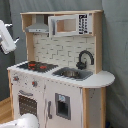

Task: Play with the kitchen

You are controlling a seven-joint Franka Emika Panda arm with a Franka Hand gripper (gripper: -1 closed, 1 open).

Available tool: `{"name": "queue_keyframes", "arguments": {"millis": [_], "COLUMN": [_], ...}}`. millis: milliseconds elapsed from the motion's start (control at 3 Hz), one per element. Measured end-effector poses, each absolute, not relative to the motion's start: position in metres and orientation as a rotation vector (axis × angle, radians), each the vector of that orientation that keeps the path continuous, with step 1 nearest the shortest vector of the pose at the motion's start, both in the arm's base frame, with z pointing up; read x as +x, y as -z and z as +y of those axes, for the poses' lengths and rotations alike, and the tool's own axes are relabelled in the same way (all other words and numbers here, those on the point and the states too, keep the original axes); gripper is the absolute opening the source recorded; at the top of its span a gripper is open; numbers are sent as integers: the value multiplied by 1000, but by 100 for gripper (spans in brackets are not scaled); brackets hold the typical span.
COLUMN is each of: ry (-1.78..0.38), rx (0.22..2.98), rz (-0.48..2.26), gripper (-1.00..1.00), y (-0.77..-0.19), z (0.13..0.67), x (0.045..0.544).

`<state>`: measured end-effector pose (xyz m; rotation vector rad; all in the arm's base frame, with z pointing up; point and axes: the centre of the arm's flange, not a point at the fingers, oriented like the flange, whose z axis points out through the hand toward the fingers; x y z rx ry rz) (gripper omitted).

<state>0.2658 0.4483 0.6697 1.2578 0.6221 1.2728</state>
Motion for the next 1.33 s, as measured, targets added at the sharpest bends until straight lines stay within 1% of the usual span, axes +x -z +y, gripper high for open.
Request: {"name": "queue_keyframes", "arguments": {"millis": [333, 667, 1333], "ry": [-1234, -1187, -1072], "rx": [1186, 1107, 959], "rz": [708, 817, 1076], "gripper": [100, 100, 100], "y": [-653, -619, -525], "z": [471, 503, 558], "x": [249, 235, 208]}}
